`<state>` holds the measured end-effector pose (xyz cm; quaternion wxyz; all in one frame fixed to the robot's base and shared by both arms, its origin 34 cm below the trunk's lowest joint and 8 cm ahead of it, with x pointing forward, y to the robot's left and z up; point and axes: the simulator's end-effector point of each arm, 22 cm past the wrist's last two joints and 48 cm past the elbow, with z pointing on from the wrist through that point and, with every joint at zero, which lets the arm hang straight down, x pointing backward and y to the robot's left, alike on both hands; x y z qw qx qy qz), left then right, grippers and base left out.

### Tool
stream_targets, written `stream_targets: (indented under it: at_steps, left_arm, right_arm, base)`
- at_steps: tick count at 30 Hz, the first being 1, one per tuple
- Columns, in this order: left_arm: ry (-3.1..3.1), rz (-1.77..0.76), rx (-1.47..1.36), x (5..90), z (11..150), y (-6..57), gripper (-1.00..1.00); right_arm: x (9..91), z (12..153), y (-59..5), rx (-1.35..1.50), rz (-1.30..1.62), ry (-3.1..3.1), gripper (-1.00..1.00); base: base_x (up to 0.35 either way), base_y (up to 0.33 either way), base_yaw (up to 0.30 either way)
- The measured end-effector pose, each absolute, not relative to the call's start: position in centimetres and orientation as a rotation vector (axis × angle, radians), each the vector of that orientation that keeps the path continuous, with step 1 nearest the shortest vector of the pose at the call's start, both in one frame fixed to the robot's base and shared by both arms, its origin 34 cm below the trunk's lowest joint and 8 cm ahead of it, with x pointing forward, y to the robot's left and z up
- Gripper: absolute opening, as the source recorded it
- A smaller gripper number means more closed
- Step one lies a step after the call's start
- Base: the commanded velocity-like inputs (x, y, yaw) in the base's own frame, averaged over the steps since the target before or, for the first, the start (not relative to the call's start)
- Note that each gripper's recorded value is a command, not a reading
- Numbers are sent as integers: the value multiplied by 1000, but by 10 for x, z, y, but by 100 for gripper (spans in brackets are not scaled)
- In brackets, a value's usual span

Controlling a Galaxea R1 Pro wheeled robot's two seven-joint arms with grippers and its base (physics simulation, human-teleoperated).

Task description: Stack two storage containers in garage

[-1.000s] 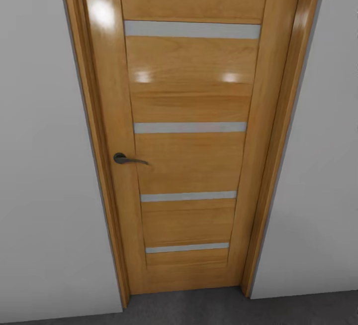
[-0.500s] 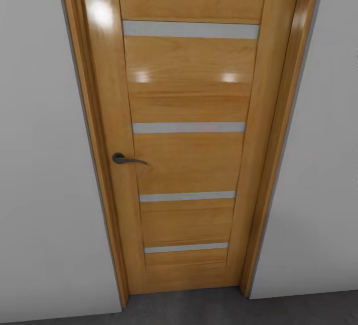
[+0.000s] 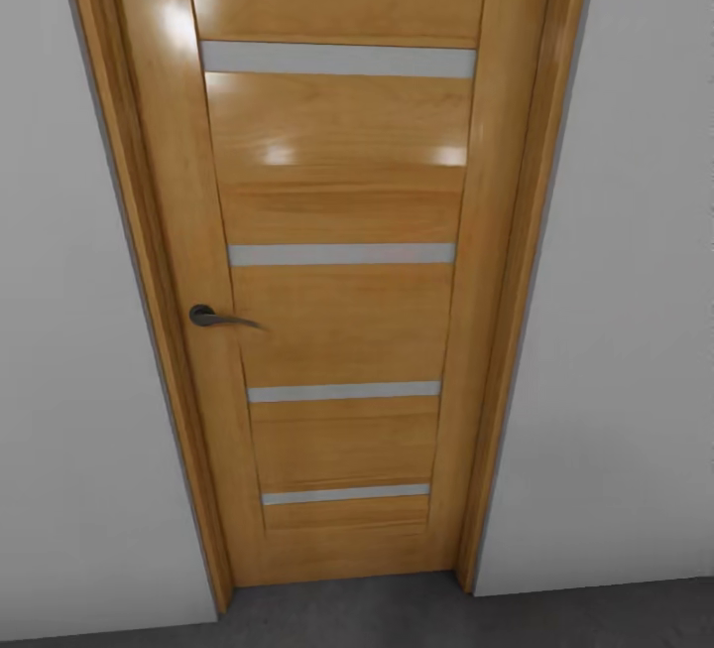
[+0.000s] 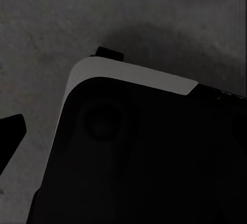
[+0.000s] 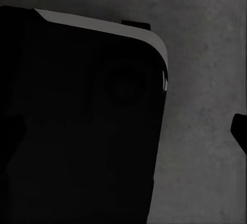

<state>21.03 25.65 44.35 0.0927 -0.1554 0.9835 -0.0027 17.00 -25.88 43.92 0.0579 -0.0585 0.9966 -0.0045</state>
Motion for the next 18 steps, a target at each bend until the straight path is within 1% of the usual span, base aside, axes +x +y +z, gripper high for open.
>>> stream_targets:
  at_steps: [4,14,18]
  left_arm:
    - [2919,-8,-462,210,444,257,100]
    - [2919,-8,-464,210,444,257,100]
    - [2919,-8,-463,210,444,257,100]
  right_arm:
    - [170,439,-259,-179,-15,3020,100]
    - [170,439,-263,-182,-22,3019,100]
    - [170,439,-263,-180,-22,3019,100]
  base:
    - [0,-48,72]
    - [0,-3,260]
    - [0,0,88]
